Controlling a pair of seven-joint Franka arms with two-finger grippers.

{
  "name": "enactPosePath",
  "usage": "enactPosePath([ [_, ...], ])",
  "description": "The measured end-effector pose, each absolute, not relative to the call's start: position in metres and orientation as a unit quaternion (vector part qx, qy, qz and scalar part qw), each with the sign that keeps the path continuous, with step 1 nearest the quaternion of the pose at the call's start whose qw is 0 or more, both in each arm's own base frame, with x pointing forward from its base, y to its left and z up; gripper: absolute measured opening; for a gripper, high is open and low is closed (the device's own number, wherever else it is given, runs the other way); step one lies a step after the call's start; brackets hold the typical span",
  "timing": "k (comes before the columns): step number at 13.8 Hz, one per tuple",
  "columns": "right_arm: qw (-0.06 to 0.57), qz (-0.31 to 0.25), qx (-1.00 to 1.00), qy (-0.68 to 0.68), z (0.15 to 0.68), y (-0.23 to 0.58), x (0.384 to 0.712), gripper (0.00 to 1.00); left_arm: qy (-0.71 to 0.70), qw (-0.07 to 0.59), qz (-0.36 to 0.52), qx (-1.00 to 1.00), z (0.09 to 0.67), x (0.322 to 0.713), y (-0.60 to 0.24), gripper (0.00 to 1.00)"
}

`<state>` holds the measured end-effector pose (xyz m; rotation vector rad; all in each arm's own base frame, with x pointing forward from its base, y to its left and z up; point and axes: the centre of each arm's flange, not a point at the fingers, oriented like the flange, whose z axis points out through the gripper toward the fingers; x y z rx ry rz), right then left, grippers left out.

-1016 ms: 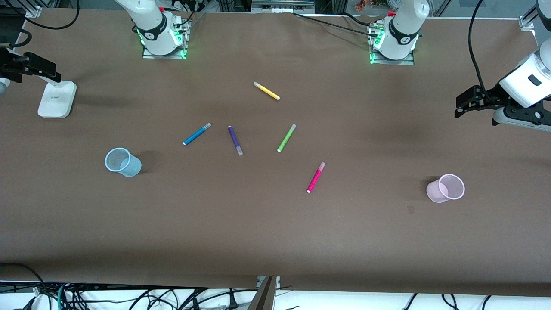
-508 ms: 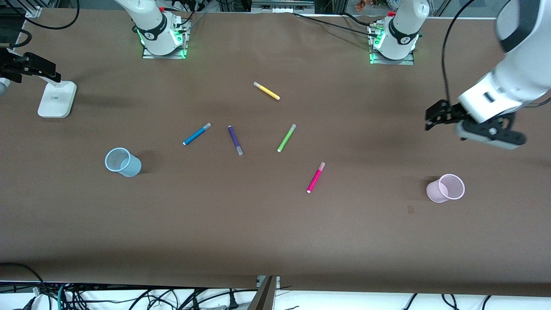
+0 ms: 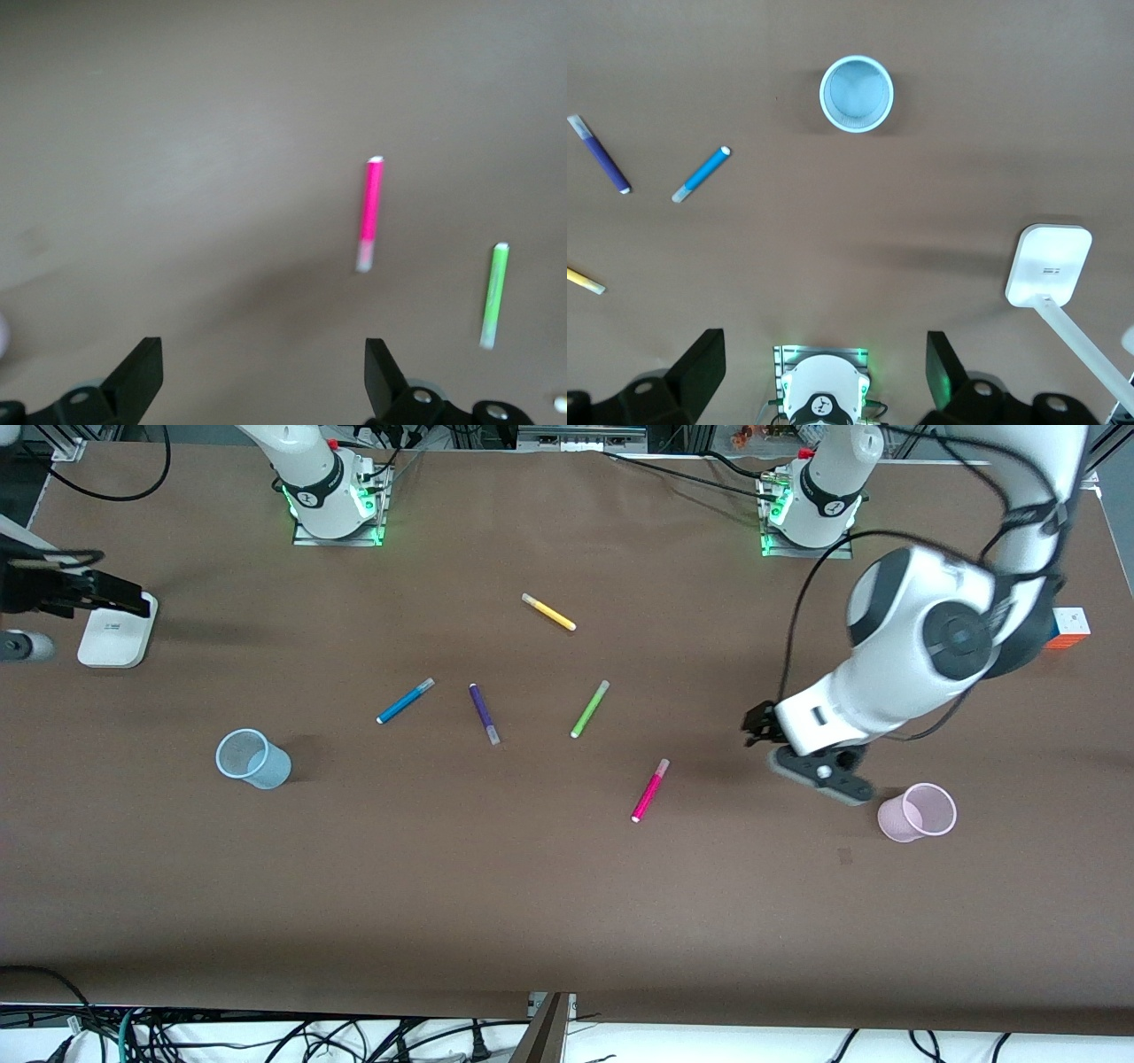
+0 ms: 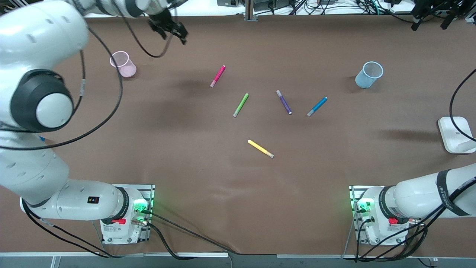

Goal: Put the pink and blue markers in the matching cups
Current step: 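Reach the left gripper to the pink marker while the right gripper reaches the blue marker, then grasp the pink marker with the left gripper while the right gripper grasps the blue marker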

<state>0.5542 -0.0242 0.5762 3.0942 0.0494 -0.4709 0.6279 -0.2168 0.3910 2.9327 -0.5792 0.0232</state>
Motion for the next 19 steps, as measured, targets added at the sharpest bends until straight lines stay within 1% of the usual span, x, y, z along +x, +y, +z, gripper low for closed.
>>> enactPosePath([
  [4, 0.011, -0.21, 0.976, 0.063, 0.531, 0.025, 0.562, 1.0, -0.201, 0.102, 0.008, 0.974, 0.296, 0.621, -0.289, 1.0],
  [6, 0.016, -0.224, 0.97, 0.09, 0.495, 0.052, 0.568, 1.0, -0.214, 0.096, 0.003, 0.972, 0.263, 0.616, -0.304, 1.0],
  [8, 0.021, -0.224, 0.969, 0.102, 0.466, 0.07, 0.571, 1.0, -0.228, 0.06, -0.002, 0.972, 0.241, 0.61, -0.311, 1.0],
  [10, 0.028, -0.218, 0.972, 0.088, 0.445, 0.08, 0.571, 1.0, -0.231, 0.04, -0.006, 0.972, 0.227, 0.606, -0.314, 1.0],
  [12, 0.038, -0.213, 0.974, 0.064, 0.424, 0.095, 0.571, 1.0, -0.229, 0.038, -0.013, 0.973, 0.216, 0.604, -0.315, 1.0],
  [16, 0.083, -0.195, 0.976, -0.042, 0.372, 0.157, 0.569, 1.0, -0.215, 0.04, -0.025, 0.976, 0.197, 0.599, -0.32, 0.99],
  [17, 0.093, -0.189, 0.975, -0.069, 0.357, 0.173, 0.569, 1.0, -0.209, 0.041, -0.025, 0.977, 0.192, 0.597, -0.323, 0.96],
  [18, 0.103, -0.182, 0.973, -0.098, 0.342, 0.188, 0.569, 1.0, -0.207, 0.043, -0.026, 0.977, 0.187, 0.595, -0.327, 0.88],
  [19, 0.112, -0.174, 0.97, -0.127, 0.326, 0.202, 0.569, 1.0, -0.205, 0.043, -0.027, 0.977, 0.183, 0.592, -0.331, 0.88],
])
